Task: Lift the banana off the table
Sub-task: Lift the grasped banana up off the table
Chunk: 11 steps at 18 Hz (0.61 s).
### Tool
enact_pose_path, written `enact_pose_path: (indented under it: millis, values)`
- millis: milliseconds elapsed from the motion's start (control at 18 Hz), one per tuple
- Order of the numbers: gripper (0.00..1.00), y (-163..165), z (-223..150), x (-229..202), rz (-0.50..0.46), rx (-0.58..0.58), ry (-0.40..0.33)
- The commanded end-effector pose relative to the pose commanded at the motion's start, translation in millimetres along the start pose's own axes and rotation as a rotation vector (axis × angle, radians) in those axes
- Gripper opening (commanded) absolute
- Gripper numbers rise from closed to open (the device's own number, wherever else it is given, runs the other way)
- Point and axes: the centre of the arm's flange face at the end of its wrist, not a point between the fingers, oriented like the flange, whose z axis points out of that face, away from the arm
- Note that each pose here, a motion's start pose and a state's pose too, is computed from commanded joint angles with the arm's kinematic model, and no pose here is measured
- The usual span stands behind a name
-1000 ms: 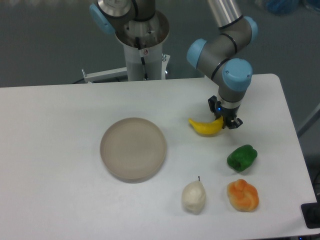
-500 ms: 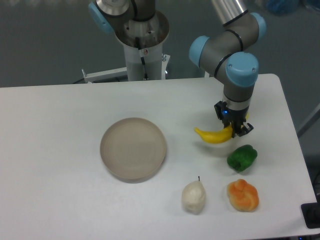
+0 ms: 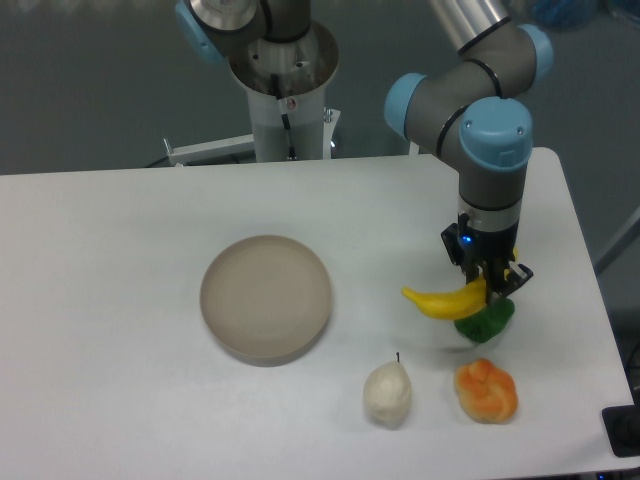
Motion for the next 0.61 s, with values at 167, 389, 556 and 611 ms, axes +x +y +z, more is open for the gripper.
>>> enact_pose_path:
  millis: [167,389,556,611]
  values:
    - [0.32,-1.0,-0.7,-1.1,0.001,-0.001,0.003]
    - [0.32,-2.0,0.1,-0.9,0.001,-0.001,0.003]
    - [0.32,-1.9,4.3,-0.6,0.001,-0.002,0.009]
    - [0.32,-1.9,3.3,-0.7,0.001,-0.001,0.008]
